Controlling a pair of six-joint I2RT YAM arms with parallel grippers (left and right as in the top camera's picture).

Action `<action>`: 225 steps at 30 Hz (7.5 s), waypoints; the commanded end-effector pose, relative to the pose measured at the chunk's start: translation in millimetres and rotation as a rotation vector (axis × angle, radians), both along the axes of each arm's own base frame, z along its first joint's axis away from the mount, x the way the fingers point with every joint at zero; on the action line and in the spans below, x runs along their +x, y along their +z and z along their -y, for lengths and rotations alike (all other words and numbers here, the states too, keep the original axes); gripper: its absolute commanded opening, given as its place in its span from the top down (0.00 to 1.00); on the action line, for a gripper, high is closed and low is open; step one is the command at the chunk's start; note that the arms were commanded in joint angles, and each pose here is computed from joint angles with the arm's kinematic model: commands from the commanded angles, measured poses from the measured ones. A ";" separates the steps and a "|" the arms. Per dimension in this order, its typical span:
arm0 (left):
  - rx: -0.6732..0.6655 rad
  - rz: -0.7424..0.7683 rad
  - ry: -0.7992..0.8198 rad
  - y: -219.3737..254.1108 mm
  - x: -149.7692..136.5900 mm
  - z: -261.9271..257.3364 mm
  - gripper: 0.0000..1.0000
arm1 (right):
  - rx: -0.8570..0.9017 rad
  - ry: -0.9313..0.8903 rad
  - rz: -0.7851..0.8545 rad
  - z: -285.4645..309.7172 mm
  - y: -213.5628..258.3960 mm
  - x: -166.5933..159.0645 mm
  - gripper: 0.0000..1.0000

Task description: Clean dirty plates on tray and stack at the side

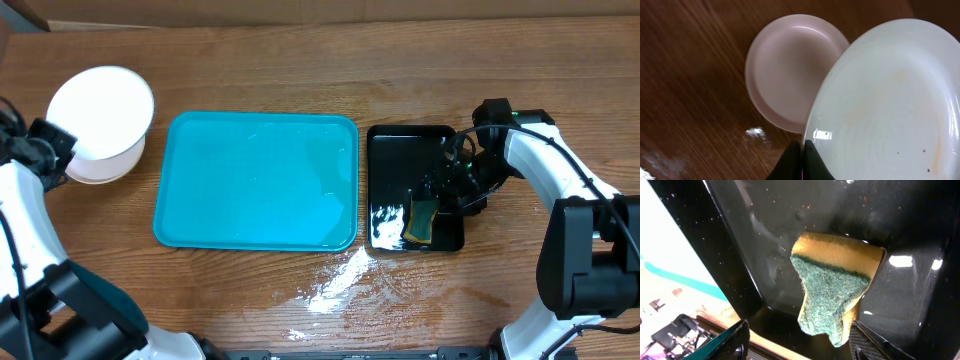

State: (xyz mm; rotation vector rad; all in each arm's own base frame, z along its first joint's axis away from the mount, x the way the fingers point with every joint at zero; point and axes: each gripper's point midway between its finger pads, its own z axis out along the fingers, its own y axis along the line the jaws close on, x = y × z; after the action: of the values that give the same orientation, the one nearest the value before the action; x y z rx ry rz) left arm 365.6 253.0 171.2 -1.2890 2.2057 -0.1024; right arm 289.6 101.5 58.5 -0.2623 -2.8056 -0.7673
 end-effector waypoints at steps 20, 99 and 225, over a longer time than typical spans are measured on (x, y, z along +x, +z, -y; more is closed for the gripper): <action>-0.080 0.041 -0.043 -81.1 33.7 -42.4 0.31 | 0.004 0.003 0.080 -0.3 9.8 15.4 0.25; -0.515 0.184 -1.112 -44.7 88.7 342.4 0.00 | -0.247 -0.319 2.085 65.0 266.8 -74.2 0.00; 0.617 1.327 -0.379 160.1 -161.4 244.4 0.00 | -0.348 -0.304 1.719 77.2 113.8 -44.7 0.00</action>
State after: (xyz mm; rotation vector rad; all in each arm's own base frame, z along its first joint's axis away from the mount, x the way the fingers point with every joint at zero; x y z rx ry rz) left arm 203.4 -2.7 337.1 -0.1575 1.1163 -0.3194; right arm 244.3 27.6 174.9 0.0127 -4.6244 -0.6940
